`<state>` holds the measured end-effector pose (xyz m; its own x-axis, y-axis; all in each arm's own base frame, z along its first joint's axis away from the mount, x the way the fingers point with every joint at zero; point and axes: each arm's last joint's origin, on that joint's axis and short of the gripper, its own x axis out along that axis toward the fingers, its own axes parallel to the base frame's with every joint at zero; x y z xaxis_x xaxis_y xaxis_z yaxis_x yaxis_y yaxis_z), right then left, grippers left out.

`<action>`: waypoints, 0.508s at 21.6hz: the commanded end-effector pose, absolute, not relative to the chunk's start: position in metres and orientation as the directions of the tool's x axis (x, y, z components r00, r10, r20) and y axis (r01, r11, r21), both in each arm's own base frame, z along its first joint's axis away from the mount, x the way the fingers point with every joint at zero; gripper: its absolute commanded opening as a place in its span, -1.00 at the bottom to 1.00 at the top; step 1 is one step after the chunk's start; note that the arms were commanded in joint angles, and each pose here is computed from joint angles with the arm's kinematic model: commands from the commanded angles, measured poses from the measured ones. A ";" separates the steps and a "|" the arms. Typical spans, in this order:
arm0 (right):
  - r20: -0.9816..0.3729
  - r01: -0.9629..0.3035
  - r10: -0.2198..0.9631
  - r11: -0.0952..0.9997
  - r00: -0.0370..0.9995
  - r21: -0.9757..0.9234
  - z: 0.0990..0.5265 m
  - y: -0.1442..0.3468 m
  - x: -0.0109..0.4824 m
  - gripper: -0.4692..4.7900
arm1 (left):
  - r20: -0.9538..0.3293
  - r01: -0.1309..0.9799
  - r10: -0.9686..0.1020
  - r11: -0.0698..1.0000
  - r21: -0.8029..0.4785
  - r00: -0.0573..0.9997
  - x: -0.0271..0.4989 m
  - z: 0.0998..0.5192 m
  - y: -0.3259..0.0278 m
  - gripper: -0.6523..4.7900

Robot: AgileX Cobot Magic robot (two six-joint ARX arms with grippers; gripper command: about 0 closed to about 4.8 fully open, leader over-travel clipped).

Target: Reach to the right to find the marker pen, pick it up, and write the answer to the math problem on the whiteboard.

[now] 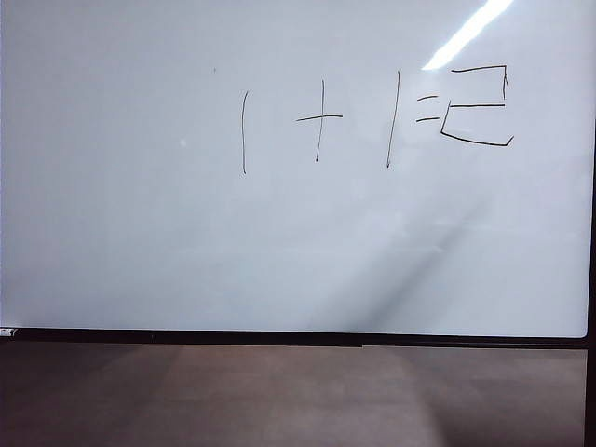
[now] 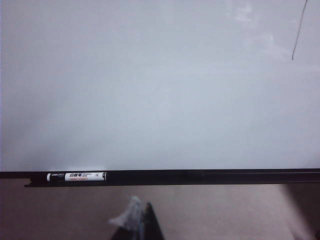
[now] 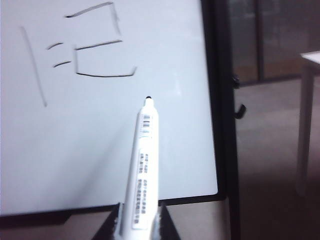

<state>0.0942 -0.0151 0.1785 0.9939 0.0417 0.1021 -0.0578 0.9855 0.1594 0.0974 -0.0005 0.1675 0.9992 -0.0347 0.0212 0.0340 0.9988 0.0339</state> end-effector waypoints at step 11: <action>0.063 0.090 -0.090 0.996 0.994 -0.001 0.171 0.002 0.097 -0.82 | 0.028 0.039 -0.040 0.999 0.038 0.999 0.097 0.168 -0.001 -0.78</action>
